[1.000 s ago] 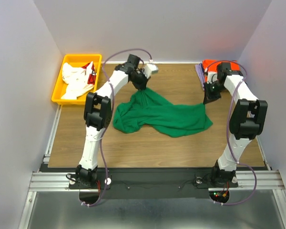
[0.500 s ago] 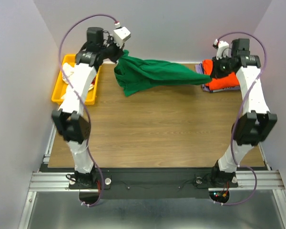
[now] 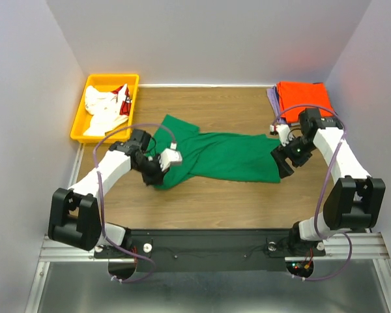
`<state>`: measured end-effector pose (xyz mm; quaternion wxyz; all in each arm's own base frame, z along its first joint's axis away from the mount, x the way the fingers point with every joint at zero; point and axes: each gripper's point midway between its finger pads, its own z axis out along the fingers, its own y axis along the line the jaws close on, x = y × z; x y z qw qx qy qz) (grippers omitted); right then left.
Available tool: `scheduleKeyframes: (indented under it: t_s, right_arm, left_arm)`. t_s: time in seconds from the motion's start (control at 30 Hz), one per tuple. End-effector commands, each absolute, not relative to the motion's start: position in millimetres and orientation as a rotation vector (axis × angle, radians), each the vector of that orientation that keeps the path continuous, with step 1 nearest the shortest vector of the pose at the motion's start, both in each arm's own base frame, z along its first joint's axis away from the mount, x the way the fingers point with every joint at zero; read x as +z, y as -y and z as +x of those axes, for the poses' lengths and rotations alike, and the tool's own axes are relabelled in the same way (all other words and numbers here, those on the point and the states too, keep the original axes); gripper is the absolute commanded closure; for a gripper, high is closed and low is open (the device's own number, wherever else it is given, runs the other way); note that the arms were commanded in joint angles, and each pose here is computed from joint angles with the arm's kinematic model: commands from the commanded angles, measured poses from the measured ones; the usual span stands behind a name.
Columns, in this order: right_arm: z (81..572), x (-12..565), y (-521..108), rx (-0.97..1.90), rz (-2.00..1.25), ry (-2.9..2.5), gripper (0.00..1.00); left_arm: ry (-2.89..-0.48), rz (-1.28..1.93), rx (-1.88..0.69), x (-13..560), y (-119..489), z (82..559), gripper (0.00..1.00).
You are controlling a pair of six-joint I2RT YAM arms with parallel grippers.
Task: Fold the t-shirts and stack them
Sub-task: Flatten the tshirt out
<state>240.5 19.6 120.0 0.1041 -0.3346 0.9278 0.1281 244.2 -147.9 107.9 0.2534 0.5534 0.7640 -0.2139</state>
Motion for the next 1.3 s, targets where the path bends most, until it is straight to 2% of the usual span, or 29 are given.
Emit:
scheduleKeyframes:
  t_s: [0.0, 0.07, 0.17, 0.27, 0.43, 0.47, 0.6, 0.93, 1.27]
  right_arm:
    - [280.5, 149.8, -16.4, 0.29, -0.977, -2.623, 0.11]
    - [296.3, 150.2, -22.5, 0.338, -0.913, -2.63, 0.13]
    - [331.4, 146.9, -26.5, 0.359, -0.824, -2.625, 0.19]
    - [364.9, 136.5, -27.5, 0.364, -0.709, -2.641, 0.33]
    - [416.0, 129.0, -29.8, 0.37, -0.572, -2.632, 0.46]
    - [421.0, 128.2, -30.6, 0.375, -0.548, -2.634, 0.47]
    - [439.6, 113.0, -30.8, 0.365, -0.493, -2.657, 0.53]
    - [471.8, 77.7, -38.7, 0.419, -0.409, -2.684, 0.56]
    - [483.9, 55.5, -57.2, 0.484, -0.417, -2.699, 0.56]
  left_arm:
    - [-2.111, 1.623, -0.504, 90.1, 117.4, 213.2, 0.82]
    - [-2.122, 1.599, -0.471, 90.8, 110.7, 217.4, 0.72]
    - [-2.116, 1.529, -0.438, 103.2, 105.5, 235.1, 0.66]
    - [-2.081, 1.395, -0.428, 133.3, 113.6, 273.0, 0.58]
    - [-2.155, 1.116, -0.482, 142.8, 126.5, 337.1, 0.57]
    - [-2.171, 1.07, -0.499, 142.6, 126.8, 345.2, 0.49]
    - [-2.198, 0.92, -0.573, 142.0, 137.0, 378.1, 0.48]
    - [-2.279, 0.802, -0.566, 119.8, 131.5, 397.8, 0.47]
    - [-2.36, 0.697, -0.542, 100.1, 126.5, 419.0, 0.47]
